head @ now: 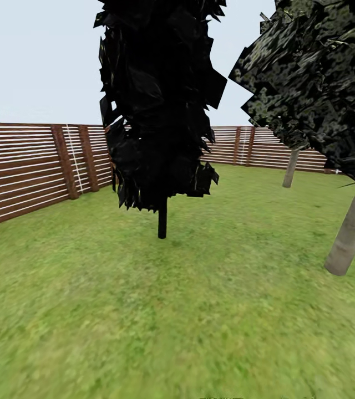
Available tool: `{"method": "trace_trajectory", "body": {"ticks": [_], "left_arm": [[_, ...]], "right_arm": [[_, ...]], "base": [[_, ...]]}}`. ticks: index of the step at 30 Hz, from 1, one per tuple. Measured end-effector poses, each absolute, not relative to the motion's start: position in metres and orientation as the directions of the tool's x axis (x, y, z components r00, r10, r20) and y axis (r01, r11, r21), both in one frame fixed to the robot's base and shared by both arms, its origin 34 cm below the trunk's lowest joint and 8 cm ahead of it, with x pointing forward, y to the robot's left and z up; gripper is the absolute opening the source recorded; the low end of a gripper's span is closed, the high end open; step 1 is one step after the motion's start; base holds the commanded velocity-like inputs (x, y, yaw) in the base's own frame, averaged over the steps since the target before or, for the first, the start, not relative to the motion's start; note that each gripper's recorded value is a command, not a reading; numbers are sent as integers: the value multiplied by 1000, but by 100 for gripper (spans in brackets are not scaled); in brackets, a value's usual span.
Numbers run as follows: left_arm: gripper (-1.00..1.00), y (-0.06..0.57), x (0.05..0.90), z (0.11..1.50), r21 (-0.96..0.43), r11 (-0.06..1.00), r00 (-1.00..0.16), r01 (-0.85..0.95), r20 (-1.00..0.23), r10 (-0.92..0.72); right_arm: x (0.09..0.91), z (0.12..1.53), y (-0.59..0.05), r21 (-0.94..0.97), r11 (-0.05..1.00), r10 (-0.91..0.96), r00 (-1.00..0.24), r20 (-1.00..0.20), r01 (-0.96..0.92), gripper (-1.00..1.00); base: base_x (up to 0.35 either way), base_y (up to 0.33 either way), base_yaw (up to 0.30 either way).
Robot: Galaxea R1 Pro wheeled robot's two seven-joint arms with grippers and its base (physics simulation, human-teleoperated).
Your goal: Take the three Easter eggs out of the wicker basket on the lawn in the garden, then place them on the lawn next to a single tree (choose any tree) so that all three eggs are next to the same tree and none are left in the basket.
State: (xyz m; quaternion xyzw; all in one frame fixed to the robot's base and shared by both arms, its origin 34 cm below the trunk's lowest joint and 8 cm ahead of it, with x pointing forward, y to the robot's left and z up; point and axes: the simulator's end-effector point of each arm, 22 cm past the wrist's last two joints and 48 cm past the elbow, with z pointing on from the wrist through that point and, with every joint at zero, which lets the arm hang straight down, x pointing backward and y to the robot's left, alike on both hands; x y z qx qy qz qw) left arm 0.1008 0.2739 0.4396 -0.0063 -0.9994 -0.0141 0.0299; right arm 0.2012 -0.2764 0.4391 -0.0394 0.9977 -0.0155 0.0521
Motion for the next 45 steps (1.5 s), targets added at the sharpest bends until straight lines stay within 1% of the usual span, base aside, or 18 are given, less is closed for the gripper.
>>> {"method": "trace_trajectory", "body": {"ticks": [45], "left_arm": [[100, 274, 106, 439, 28, 1000, -999, 12, 46, 11]], "right_arm": [[207, 440, -277, -37, 997, -79, -990, -117, -75, 100]], "base": [[0, 0, -285]]}}
